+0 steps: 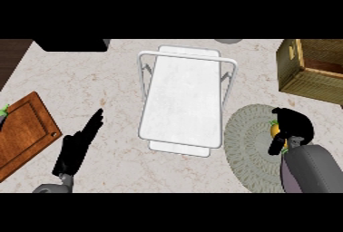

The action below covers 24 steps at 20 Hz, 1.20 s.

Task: Pick the lemon from the placemat and place it in the tiered shelf

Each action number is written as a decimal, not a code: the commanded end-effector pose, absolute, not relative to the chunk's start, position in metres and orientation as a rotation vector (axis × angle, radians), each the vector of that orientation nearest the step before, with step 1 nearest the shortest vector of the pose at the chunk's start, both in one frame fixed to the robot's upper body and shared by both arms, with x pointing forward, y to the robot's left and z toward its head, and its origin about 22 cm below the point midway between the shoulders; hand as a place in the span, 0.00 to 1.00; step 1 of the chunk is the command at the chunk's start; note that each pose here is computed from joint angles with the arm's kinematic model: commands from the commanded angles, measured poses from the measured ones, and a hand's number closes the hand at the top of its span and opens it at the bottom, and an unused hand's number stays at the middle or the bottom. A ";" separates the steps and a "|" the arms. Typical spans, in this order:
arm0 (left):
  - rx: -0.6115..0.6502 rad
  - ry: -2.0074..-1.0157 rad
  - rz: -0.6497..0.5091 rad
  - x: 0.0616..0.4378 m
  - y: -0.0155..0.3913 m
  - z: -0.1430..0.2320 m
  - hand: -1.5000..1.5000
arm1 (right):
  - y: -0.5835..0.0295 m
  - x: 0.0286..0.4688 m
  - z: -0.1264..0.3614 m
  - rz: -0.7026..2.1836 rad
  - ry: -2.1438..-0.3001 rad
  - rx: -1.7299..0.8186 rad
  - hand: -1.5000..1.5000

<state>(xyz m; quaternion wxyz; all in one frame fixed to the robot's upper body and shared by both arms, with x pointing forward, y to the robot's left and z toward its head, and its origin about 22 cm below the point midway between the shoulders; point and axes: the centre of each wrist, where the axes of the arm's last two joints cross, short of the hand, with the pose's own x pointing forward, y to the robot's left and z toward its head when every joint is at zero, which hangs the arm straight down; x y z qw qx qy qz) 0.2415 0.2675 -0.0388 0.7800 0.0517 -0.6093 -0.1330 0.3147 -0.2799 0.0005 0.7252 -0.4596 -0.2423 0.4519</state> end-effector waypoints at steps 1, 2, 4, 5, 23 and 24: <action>0.113 -1.316 -0.293 0.236 0.267 -0.022 0.50 | -0.285 0.306 -0.019 1.063 -0.559 -0.993 1.00; 0.108 -1.317 -0.282 0.242 0.284 -0.042 0.50 | -0.294 0.308 -0.011 1.106 -0.570 -0.998 1.00; 0.098 -1.312 -0.291 0.216 0.255 -0.054 0.50 | -0.278 0.330 -0.017 1.058 -0.613 -0.967 1.00; 0.131 -1.315 -0.291 0.235 0.284 -0.041 0.50 | -0.281 0.306 -0.015 1.068 -0.646 -0.972 1.00; 0.073 -1.347 -0.342 0.253 0.245 -0.027 0.50 | -0.255 0.347 0.063 1.881 -1.459 -0.481 1.00; 0.079 -1.352 -0.332 0.249 0.259 -0.027 0.50 | -0.264 0.353 0.082 1.890 -1.522 -0.416 1.00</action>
